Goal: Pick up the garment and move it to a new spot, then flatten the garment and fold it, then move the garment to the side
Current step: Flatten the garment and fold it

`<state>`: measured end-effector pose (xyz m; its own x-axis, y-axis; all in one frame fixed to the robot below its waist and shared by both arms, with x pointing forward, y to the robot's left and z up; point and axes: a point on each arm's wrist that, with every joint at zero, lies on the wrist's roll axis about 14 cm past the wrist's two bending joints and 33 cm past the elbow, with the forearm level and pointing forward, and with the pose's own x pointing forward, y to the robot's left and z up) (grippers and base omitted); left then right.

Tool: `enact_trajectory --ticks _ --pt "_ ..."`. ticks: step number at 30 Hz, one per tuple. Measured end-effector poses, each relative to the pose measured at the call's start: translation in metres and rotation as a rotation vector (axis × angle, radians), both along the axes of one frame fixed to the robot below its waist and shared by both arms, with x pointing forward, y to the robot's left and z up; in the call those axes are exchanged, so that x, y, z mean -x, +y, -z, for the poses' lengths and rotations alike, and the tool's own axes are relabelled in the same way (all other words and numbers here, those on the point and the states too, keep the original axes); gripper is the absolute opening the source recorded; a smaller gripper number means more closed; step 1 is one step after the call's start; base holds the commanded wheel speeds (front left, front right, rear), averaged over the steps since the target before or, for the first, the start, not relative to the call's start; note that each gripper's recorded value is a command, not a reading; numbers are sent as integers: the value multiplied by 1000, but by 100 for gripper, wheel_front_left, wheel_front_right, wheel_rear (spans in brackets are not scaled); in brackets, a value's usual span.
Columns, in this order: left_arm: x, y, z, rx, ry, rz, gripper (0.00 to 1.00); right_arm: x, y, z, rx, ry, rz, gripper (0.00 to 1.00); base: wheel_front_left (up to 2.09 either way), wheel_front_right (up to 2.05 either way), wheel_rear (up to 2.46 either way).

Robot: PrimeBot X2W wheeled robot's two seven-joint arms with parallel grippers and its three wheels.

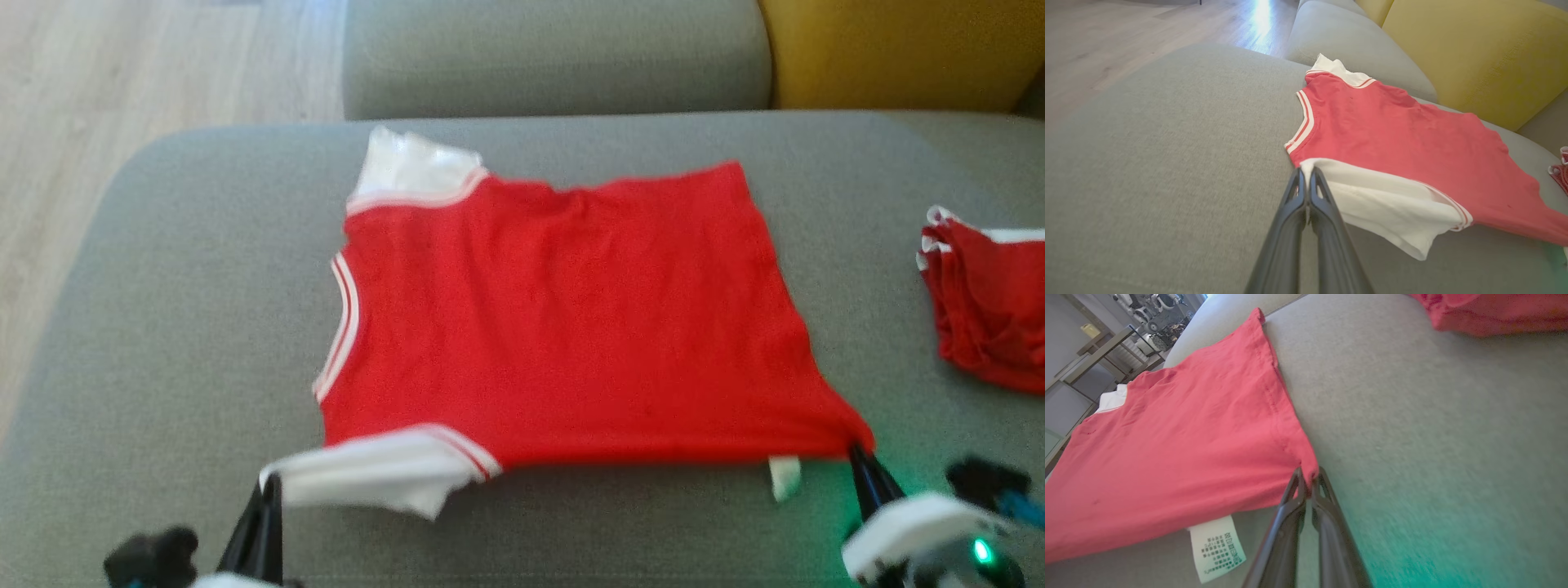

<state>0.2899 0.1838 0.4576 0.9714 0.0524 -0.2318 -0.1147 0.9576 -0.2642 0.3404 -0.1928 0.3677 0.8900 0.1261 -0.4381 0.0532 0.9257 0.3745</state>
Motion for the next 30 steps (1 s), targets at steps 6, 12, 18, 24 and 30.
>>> enact_trajectory --ticks 6,12,18,24,30 --pt "27 2 -4 9 48 -16 0 35 -9 8 -17 39 36 0 0 0 0" --pt "24 0 -5 -10 68 9 0 45 0 -8 -34 49 35 0 0 0 0" --pt "10 -3 6 -49 146 92 0 46 16 -23 -16 99 -14 0 0 0 0" --pt "-33 -13 0 -32 156 166 0 26 18 -33 0 128 -37 0 0 0 0" --pt "-82 -26 4 20 180 237 0 -12 16 -38 10 131 -44 0 0 0 0"
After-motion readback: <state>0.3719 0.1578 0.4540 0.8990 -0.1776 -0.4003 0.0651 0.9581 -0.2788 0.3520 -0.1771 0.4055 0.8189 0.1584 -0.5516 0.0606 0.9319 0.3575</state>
